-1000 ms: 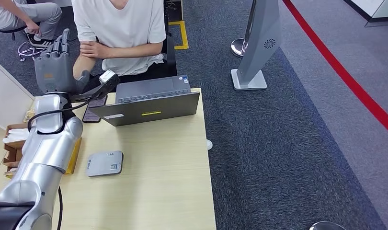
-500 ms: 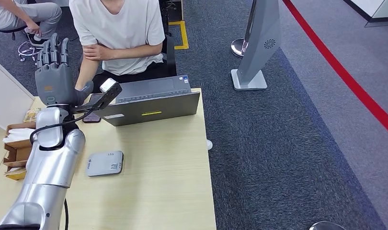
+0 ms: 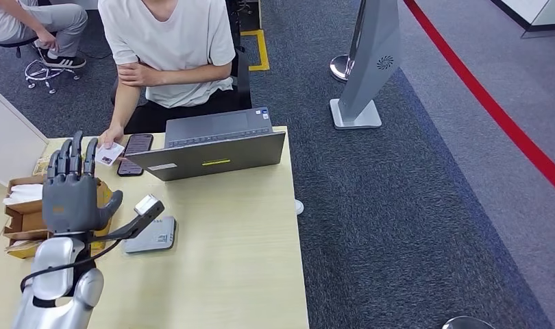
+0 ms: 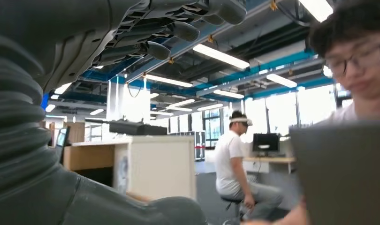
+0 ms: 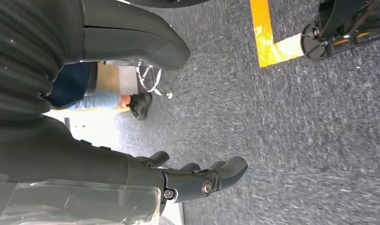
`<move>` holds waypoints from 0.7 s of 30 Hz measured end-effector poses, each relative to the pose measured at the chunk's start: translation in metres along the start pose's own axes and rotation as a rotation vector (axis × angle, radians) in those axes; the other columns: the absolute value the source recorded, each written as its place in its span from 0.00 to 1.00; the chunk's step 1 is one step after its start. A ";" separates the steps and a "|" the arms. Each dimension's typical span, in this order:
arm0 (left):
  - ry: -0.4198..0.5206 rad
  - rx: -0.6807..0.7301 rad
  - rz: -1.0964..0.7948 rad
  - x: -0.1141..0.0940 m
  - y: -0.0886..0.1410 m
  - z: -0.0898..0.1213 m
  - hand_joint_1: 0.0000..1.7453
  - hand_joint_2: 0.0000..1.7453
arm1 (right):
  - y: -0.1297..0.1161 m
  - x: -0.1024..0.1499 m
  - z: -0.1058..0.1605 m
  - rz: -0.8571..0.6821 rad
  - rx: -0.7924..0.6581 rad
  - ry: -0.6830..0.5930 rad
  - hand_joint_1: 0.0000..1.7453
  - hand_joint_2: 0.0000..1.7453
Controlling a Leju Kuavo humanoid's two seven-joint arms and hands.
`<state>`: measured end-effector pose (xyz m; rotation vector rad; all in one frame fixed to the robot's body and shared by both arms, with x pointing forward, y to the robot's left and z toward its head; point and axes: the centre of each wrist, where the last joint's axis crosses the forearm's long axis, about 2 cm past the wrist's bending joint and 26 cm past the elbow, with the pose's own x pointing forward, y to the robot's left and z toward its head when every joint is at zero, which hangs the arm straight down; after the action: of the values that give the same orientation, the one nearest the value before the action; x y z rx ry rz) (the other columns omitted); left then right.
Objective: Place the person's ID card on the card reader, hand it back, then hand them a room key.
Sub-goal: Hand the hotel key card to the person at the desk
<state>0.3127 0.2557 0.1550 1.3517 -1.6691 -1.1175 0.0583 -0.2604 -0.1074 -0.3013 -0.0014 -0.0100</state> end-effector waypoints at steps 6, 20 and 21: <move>-0.015 -0.162 -0.048 -0.006 -0.013 0.061 0.00 1.00 | -0.003 -0.002 -0.001 -0.036 -0.001 0.021 0.00 1.00; -0.003 -0.336 -0.049 -0.008 -0.020 0.131 0.00 1.00 | -0.005 -0.004 -0.002 -0.063 -0.005 0.037 0.00 1.00; -0.003 -0.338 -0.050 -0.008 -0.021 0.132 0.00 1.00 | -0.005 -0.004 -0.002 -0.063 -0.005 0.037 0.00 1.00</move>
<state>0.2021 0.2868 0.0859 1.1786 -1.3776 -1.3610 0.0540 -0.2657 -0.1083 -0.3064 0.0257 -0.0778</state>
